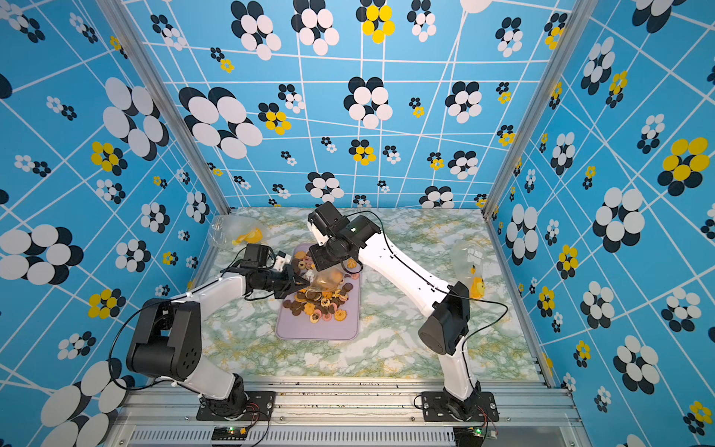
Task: Pour cookies out of the ziploc bag
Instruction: 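Pour the cookies out of the ziploc bag onto the tray.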
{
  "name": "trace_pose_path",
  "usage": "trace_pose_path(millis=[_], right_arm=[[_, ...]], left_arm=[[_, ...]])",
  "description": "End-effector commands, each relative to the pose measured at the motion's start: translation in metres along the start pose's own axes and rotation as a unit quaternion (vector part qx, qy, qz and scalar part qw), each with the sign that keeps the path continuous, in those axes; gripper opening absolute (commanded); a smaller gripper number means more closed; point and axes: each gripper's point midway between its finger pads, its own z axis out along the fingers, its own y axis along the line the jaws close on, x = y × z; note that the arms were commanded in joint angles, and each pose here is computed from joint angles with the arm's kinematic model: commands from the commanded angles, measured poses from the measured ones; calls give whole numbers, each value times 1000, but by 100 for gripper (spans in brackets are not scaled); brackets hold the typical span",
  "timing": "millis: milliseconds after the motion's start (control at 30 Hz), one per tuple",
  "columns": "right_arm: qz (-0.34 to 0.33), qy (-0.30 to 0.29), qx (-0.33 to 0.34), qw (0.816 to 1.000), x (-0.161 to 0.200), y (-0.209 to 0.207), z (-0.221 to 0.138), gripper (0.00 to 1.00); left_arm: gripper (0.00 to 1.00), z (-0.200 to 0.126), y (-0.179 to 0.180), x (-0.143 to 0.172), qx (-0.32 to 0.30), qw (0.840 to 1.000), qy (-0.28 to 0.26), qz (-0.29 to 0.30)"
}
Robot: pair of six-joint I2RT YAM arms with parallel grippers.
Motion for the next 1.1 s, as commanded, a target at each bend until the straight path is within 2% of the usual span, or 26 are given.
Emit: trace_pose_path(millis=[0, 500, 733, 1067], right_arm=[[-10, -34, 6, 999, -12, 1, -33, 0], [-12, -38, 16, 999, -8, -3, -41, 0], [-11, -25, -4, 1000, 1, 2, -34, 0], [-42, -10, -58, 997, 18, 37, -23, 0]], left_arm=[[0, 7, -5, -5, 4, 1000, 0, 3], [0, 19, -26, -18, 12, 1000, 0, 20], [0, 21, -13, -8, 2, 1000, 14, 13], [0, -1, 7, 11, -14, 1000, 10, 1]])
